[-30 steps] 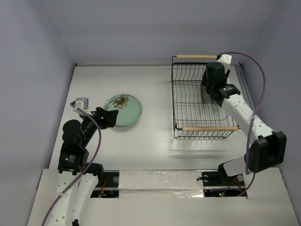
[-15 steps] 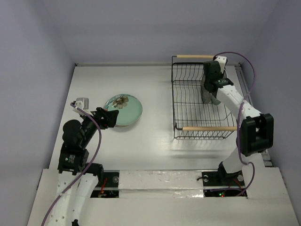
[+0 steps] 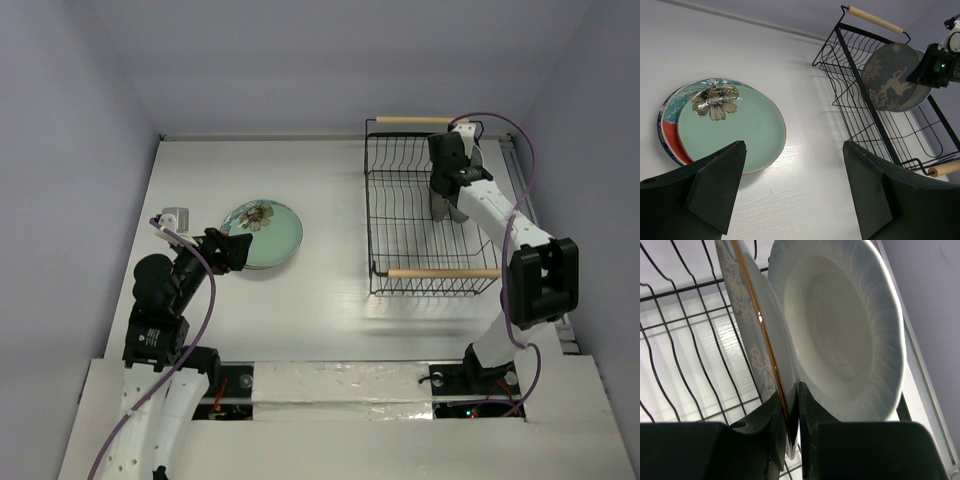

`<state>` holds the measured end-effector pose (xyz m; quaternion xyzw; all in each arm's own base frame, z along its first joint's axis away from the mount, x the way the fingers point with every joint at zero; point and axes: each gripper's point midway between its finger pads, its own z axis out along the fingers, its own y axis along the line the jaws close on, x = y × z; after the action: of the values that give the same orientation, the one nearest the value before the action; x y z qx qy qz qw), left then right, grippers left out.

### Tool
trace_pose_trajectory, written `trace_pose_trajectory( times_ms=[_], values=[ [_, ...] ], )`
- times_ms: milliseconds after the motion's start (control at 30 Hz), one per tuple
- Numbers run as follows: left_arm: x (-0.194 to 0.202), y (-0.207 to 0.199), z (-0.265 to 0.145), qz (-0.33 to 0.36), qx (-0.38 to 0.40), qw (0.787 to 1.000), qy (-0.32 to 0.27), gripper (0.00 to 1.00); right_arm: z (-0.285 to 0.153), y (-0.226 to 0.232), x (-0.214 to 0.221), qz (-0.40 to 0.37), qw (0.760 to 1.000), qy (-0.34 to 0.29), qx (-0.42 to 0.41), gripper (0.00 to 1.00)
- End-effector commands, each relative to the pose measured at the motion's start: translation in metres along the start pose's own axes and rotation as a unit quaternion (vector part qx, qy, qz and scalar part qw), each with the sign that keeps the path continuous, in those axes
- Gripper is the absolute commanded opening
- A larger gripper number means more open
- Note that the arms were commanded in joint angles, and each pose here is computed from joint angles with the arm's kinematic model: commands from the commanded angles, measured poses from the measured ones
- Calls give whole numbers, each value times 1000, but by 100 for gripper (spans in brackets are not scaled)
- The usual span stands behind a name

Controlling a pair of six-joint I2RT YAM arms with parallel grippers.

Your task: Unload the plates from the dish rack

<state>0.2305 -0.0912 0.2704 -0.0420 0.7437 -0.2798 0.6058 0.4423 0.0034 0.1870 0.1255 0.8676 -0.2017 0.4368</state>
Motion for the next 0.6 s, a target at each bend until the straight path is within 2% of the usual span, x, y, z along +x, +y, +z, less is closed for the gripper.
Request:
trace_pose_trajectory(
  times_ms=[0, 67, 300, 467, 567],
  values=[
    [-7, -5, 4, 12, 15, 1000, -14, 75, -40, -29, -62, 32, 996, -78, 36, 3],
    [-7, -5, 4, 12, 15, 1000, -15, 75, -44, -35, -68, 28, 995, -84, 45, 0],
    [-7, -5, 4, 11, 14, 1000, -14, 75, -60, -41, -83, 22, 993, -105, 53, 0],
    [-7, -5, 4, 12, 14, 1000, -13, 75, -86, -53, -102, 64, 987, -144, 38, 0],
    [-9, -5, 3, 12, 13, 1000, -17, 75, -108, -56, -117, 102, 980, -171, -1, 0]
  ],
)
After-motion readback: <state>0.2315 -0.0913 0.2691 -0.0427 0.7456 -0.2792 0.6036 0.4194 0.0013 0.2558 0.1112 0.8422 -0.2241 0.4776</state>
